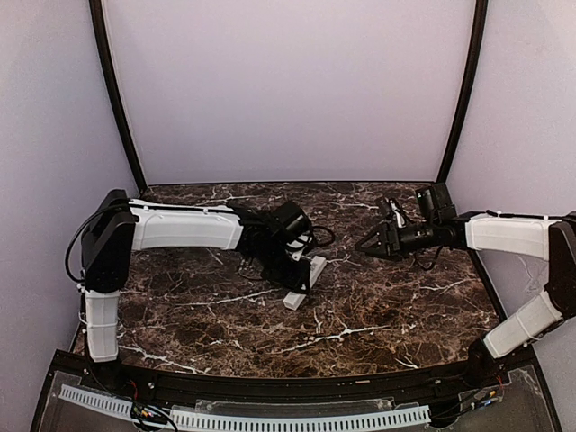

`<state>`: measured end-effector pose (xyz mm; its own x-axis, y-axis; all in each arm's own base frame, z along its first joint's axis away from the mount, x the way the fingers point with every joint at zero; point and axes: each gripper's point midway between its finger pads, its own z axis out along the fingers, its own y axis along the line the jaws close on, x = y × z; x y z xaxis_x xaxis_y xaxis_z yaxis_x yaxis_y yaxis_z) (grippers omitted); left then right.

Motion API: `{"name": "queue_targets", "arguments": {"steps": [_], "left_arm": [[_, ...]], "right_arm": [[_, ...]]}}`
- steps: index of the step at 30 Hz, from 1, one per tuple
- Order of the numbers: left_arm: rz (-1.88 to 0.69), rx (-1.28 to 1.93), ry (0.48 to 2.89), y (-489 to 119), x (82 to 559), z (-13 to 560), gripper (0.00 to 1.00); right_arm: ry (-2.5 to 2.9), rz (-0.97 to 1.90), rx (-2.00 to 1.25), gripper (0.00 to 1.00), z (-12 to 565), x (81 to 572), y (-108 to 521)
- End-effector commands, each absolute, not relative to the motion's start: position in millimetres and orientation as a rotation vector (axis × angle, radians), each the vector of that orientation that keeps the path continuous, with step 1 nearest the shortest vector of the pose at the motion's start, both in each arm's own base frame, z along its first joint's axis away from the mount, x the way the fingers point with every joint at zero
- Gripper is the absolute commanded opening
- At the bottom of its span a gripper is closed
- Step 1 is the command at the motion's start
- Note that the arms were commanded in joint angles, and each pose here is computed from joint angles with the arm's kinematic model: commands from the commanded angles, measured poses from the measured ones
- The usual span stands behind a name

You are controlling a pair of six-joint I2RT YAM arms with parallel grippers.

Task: Load the batteries into the remote control
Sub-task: Pick up the remote control from the center of the board, then pass from the left arm to the right

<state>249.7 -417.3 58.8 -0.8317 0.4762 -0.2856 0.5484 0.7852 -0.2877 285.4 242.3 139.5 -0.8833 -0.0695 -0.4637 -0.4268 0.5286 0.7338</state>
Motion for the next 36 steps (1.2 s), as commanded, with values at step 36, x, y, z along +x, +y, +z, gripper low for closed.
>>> {"name": "queue_targets", "arguments": {"steps": [36], "left_arm": [[-1.783, 0.529, 2.079, -452, 256, 268, 0.01]], "right_arm": [[2.057, 1.865, -0.485, 0.56, 256, 291, 321]]}}
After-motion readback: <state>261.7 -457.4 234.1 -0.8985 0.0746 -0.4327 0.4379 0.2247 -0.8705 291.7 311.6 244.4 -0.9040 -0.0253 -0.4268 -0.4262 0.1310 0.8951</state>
